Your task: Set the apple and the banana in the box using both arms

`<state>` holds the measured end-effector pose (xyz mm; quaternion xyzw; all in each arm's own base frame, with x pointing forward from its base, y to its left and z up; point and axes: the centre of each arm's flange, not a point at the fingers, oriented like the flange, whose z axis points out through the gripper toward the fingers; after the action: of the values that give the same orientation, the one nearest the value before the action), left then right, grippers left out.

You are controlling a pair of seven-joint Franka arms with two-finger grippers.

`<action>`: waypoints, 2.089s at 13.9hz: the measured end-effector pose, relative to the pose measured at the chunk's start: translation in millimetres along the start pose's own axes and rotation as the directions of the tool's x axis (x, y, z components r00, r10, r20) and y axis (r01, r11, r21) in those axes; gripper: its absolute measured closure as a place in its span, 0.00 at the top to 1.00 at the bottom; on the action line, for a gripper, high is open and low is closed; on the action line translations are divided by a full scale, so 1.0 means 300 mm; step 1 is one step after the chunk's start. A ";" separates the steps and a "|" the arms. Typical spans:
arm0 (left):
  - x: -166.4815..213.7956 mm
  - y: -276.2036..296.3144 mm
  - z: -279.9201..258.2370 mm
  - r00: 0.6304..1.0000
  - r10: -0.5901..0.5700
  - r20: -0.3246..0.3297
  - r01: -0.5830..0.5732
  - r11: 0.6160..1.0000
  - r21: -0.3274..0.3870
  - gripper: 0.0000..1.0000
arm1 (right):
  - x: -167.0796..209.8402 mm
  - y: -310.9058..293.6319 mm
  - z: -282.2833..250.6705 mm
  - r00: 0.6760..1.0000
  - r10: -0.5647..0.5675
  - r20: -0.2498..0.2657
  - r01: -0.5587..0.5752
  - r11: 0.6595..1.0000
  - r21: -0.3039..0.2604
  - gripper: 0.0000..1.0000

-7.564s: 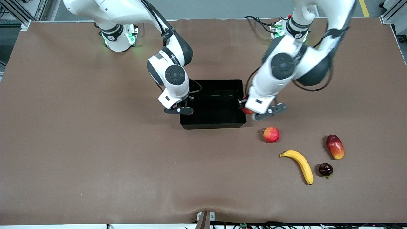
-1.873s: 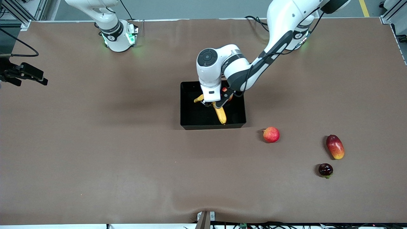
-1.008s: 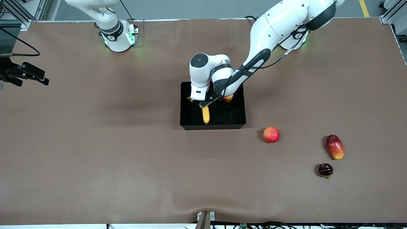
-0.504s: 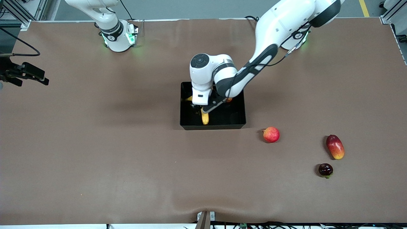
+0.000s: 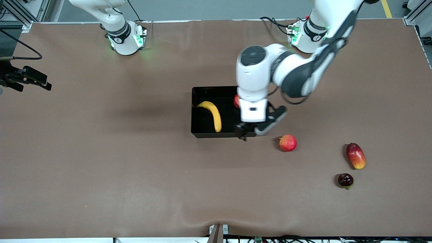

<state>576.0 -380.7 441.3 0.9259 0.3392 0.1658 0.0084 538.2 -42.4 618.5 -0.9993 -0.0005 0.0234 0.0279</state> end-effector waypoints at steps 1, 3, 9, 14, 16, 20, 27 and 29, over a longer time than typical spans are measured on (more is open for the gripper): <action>0.078 -0.031 -0.038 1.000 0.028 -0.010 -0.028 1.000 0.010 1.00 | 0.000 0.001 0.000 1.000 0.001 0.000 -0.001 1.000 0.000 1.00; 0.205 -0.096 -0.119 0.994 0.107 -0.008 -0.106 0.993 0.048 1.00 | 0.000 0.004 0.000 1.000 0.002 0.000 -0.002 1.000 0.000 1.00; 0.527 -0.323 -0.343 0.964 0.231 0.128 -0.240 0.969 0.060 1.00 | -0.001 0.010 0.000 1.000 0.005 0.001 -0.005 1.000 0.000 1.00; 0.771 -0.599 -0.504 0.902 0.391 0.184 -0.403 0.914 0.034 1.00 | -0.002 0.013 0.000 1.000 0.007 0.002 -0.007 1.000 0.001 1.00; 0.839 -0.712 -0.552 0.877 0.429 0.218 -0.444 0.896 0.023 1.00 | -0.002 0.014 0.001 1.000 0.008 0.002 -0.008 1.000 0.001 1.00; 0.880 -0.825 -0.573 0.845 0.448 0.291 -0.472 0.882 0.012 1.00 | -0.002 0.015 0.001 1.000 0.008 0.003 -0.008 1.000 0.001 1.00; 0.868 -0.947 -0.654 0.798 0.503 0.332 -0.530 0.848 -0.011 1.00 | -0.002 0.015 0.001 1.000 0.009 0.003 -0.009 1.000 0.001 1.00; 0.828 -0.963 -0.701 0.795 0.510 0.330 -0.534 0.845 -0.021 1.00 | -0.002 0.015 0.001 1.000 0.009 0.003 -0.009 1.000 0.001 1.00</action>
<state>507.0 -21.9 677.7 0.9974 0.0706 -0.0045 -0.0158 537.7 -47.0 617.8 -0.9993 0.0037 0.0251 0.0282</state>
